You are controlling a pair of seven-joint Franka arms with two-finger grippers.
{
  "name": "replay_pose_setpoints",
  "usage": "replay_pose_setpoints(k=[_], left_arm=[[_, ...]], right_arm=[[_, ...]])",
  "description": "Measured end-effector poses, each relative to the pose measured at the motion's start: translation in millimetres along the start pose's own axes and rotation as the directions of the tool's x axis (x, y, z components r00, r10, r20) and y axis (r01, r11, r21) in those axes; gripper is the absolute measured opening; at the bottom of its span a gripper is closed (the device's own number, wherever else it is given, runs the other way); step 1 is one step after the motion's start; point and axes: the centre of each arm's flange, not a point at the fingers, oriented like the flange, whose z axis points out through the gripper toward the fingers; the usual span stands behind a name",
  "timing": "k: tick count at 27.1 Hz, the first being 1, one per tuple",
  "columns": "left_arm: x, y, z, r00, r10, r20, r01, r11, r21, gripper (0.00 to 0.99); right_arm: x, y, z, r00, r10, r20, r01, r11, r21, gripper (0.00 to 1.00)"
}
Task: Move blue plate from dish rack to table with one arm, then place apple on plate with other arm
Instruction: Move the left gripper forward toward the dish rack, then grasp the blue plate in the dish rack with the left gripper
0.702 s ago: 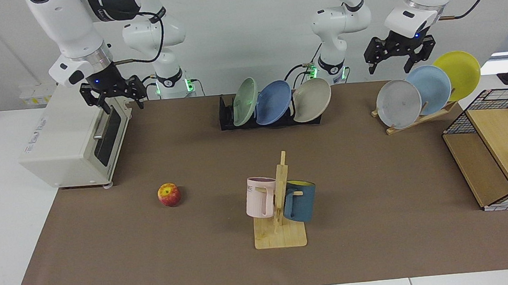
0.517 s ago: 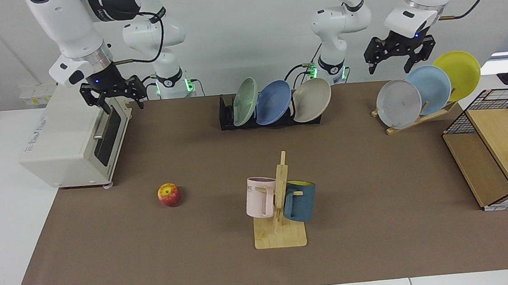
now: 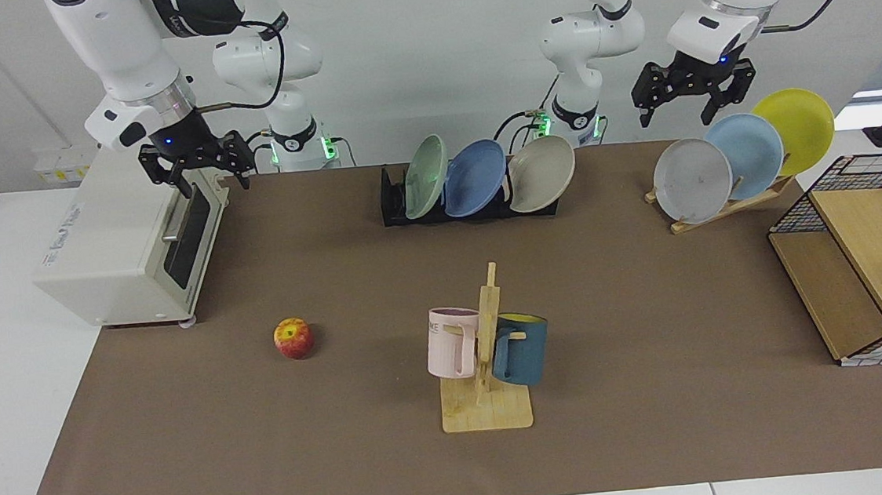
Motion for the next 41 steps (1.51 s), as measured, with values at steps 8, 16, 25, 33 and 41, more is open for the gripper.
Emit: replay_pose_setpoints(k=[8, 16, 25, 33, 41], left_arm=[[-4, 7, -3, 1.000, 0.012, -0.006, -0.012, 1.000, 0.003, 0.991], [-11, 9, 3, 1.000, 0.013, 0.011, -0.013, 1.000, 0.003, 0.991], [-25, 17, 16, 1.000, 0.020, 0.002, -0.020, 1.000, -0.003, 0.991], [-38, 69, 61, 0.996, 0.089, 0.026, -0.087, 0.992, -0.091, 0.991], [-61, 146, 146, 0.987, 0.156, 0.028, -0.151, 0.980, -0.129, 0.991]], right_arm=[[0, 0, 0, 1.000, 0.000, 0.000, 0.000, 1.000, 0.000, 1.00], [0, 0, 0, 1.000, 0.000, 0.000, 0.000, 1.000, 0.000, 1.00], [0, 0, 0, 1.000, 0.000, 0.000, 0.000, 1.000, 0.000, 1.00], [0, 0, 0, 1.000, 0.000, 0.000, 0.000, 1.000, 0.000, 1.00], [0, 0, 0, 1.000, 0.000, 0.000, 0.000, 1.000, 0.000, 1.00]])
